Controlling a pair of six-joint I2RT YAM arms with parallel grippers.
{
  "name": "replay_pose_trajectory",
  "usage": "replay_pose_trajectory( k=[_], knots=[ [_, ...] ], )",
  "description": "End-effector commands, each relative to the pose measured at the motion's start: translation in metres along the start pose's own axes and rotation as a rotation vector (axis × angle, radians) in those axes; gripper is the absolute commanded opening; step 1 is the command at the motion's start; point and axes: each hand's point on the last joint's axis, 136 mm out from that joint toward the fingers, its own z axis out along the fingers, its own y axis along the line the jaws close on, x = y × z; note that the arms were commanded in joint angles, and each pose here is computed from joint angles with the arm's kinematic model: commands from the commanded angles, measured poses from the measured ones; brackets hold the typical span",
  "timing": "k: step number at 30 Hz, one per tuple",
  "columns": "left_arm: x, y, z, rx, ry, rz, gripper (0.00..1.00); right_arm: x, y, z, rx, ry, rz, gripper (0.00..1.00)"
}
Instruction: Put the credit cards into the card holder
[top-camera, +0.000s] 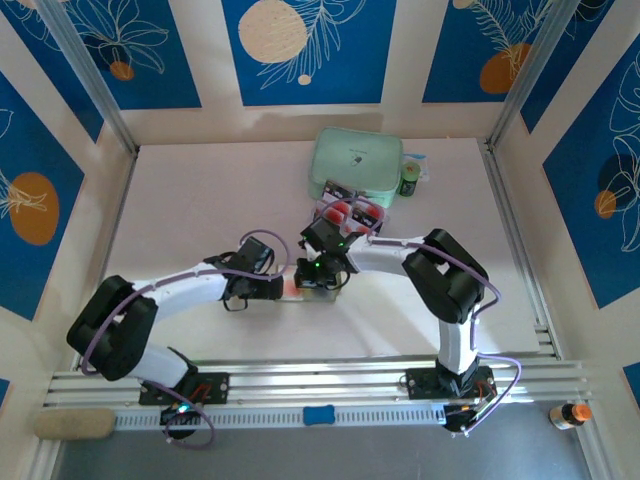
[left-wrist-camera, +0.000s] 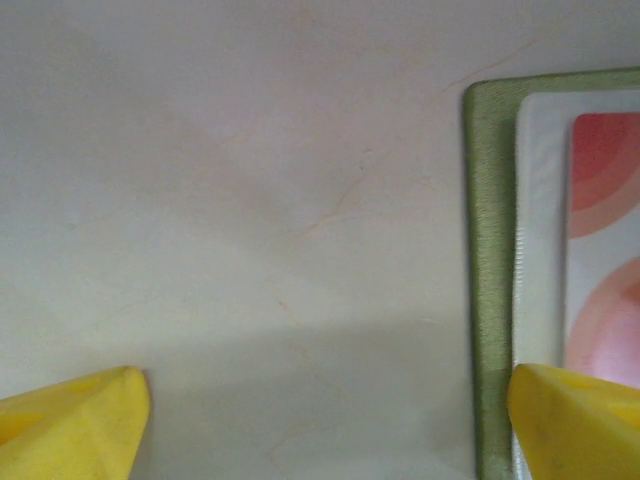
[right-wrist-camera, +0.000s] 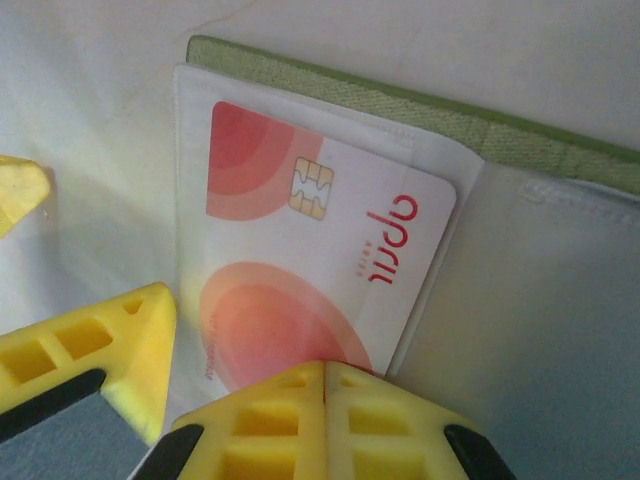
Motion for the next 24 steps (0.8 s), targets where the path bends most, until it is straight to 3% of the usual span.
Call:
replay_pose_trajectory(
  k=[1,10,24],
  knots=[
    [-0.009,0.005,-0.011,-0.012,-0.034,-0.028,0.92,0.006,0.001,0.006,0.01,0.037,-0.01,0.0],
    [-0.023,0.005,-0.021,-0.007,-0.069,-0.044,0.93,0.003,0.01,-0.002,-0.012,0.025,-0.016,0.0],
    [-0.006,0.016,0.004,-0.033,0.001,-0.04,0.93,-0.015,0.011,-0.033,0.031,-0.045,-0.049,0.0]
  ],
)
